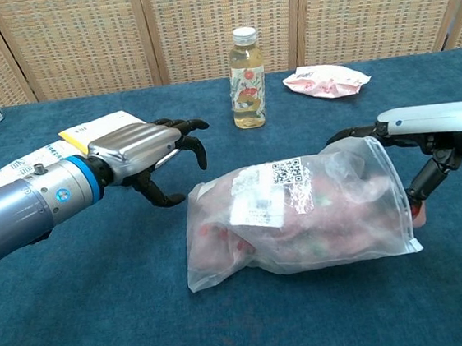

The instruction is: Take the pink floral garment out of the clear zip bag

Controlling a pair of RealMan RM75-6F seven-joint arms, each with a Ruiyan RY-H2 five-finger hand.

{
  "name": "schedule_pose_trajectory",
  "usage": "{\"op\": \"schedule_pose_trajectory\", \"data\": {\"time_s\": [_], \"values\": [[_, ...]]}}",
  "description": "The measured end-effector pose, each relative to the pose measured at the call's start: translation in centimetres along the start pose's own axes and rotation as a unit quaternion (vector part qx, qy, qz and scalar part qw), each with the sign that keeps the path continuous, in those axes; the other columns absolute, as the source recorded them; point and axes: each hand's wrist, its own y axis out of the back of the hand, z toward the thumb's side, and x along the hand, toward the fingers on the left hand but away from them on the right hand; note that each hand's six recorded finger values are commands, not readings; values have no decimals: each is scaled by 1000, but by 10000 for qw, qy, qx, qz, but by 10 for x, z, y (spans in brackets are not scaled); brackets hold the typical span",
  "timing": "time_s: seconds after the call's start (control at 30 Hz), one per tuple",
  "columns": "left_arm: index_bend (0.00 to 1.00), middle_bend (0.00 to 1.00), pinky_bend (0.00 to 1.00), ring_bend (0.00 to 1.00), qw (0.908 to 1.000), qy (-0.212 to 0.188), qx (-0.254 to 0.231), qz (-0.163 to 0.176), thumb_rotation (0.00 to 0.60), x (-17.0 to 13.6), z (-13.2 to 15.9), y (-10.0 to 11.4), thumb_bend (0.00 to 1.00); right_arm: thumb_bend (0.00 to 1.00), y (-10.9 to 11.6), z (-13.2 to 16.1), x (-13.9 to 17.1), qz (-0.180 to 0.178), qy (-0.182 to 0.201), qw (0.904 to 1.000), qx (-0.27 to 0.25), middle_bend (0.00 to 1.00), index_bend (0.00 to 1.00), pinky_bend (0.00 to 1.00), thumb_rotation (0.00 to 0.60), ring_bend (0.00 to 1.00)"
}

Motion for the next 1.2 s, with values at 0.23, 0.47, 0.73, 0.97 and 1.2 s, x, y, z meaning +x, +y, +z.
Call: {"op": "schedule_pose_trajectory", "data": {"time_s": [0.23, 0.47, 0.73, 0.97, 1.2], "values": [[386, 0, 4, 0, 9998, -22, -165, -96, 600, 7, 12, -8, 357, 1000, 4, 1, 1, -24, 23, 10000, -39, 0, 685, 0, 600, 0], [435, 0, 7, 0, 9998, 20, -195, -70, 600, 13, 19, -9, 384, 1000, 7, -2, 2, -37, -6, 10000, -60, 0, 686, 0, 600, 0], [447, 0, 7, 0, 9997, 131, -156, -144, 600, 15, 16, -11, 394, 1000, 6, -2, 2, -36, 12, 10000, -48, 0, 685, 0, 600, 0], [472, 0, 7, 0, 9995, 213, -135, -188, 600, 16, 16, -13, 448, 1000, 7, -2, 2, -50, 22, 10000, -44, 0, 685, 0, 600, 0], [516, 0, 7, 0, 9991, 308, -181, -209, 600, 18, 15, -14, 449, 1000, 8, -3, 2, -63, 9, 10000, -47, 0, 685, 0, 600, 0]]}}
